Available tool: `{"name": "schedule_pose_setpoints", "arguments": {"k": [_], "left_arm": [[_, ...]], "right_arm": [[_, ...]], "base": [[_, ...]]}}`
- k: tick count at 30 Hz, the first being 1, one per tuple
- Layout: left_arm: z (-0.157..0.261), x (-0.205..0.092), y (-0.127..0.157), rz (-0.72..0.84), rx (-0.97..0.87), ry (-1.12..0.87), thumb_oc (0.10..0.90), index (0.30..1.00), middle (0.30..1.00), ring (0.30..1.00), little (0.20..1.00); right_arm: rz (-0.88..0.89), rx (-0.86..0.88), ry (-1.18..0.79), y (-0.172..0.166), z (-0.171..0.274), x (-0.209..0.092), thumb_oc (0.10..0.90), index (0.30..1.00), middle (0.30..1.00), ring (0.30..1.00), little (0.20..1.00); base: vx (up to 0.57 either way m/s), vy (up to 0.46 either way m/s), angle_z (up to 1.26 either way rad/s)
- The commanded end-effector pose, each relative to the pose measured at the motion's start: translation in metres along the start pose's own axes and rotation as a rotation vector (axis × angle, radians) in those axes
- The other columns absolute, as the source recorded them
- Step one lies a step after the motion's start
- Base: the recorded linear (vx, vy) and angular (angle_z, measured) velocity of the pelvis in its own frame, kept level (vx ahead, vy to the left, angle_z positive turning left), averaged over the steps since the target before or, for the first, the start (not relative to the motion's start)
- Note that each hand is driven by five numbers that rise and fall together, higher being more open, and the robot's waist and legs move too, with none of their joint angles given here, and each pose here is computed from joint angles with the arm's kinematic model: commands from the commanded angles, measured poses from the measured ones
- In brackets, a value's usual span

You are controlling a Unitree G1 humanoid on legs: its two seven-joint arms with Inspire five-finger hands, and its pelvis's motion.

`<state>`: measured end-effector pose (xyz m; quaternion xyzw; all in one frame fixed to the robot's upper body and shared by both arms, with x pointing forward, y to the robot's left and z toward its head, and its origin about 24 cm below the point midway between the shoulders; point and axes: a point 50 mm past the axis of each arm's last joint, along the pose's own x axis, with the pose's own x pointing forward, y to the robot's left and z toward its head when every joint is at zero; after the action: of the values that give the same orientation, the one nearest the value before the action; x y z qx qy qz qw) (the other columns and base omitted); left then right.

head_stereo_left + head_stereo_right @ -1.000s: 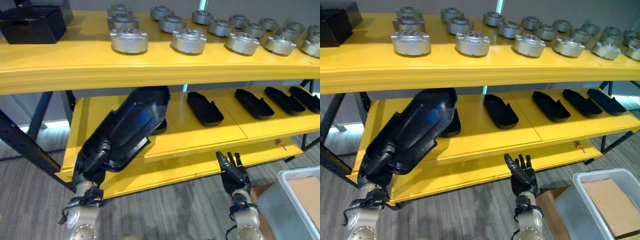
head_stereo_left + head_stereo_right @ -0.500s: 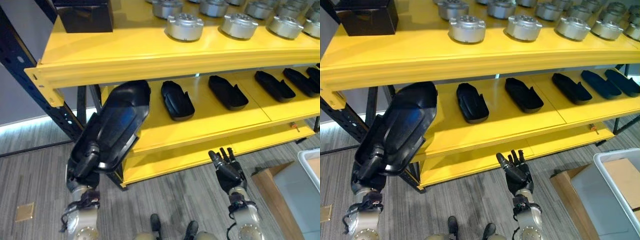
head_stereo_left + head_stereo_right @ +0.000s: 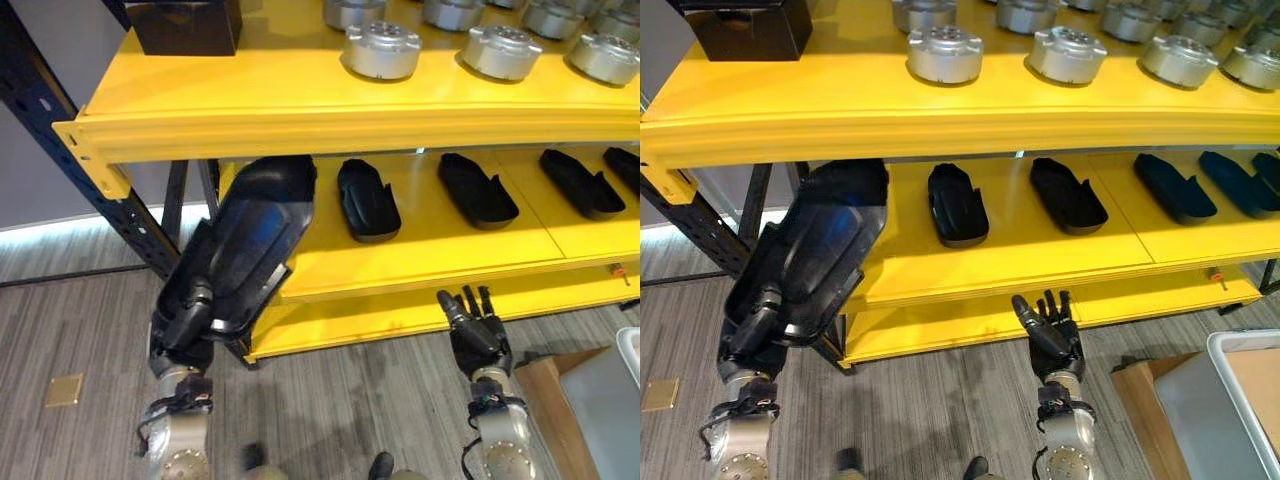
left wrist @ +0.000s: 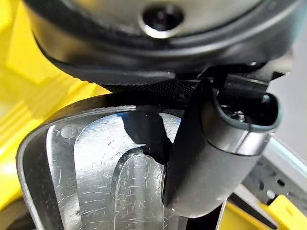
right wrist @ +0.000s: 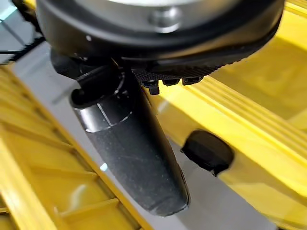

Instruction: Move parts from the plastic box to the shelf.

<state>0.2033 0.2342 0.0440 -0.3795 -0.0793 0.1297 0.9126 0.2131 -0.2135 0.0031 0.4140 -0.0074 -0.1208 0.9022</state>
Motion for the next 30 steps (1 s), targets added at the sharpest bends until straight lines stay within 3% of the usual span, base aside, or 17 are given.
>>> {"name": "schedule_pose_setpoints", "arguments": {"k": [1,30], "left_arm": [[0.051,0.012,-0.044,-0.247,-0.044,-0.263,0.400,0.300,0.300,0.300,0.300],[-0.011,0.015,-0.097,-0.469,-0.203,0.057,0.400,0.300,0.300,0.300,0.300]], "right_arm": [[0.126,-0.019,-0.105,0.020,0.019,0.009,0.900,1.000,1.000,1.000,1.000],[0.188,-0.017,0.051,0.033,-0.010,-0.002,0.900,1.000,1.000,1.000,1.000]], "base": [[0.08,0.177,-0.05],[0.01,0.006,-0.09]]}}
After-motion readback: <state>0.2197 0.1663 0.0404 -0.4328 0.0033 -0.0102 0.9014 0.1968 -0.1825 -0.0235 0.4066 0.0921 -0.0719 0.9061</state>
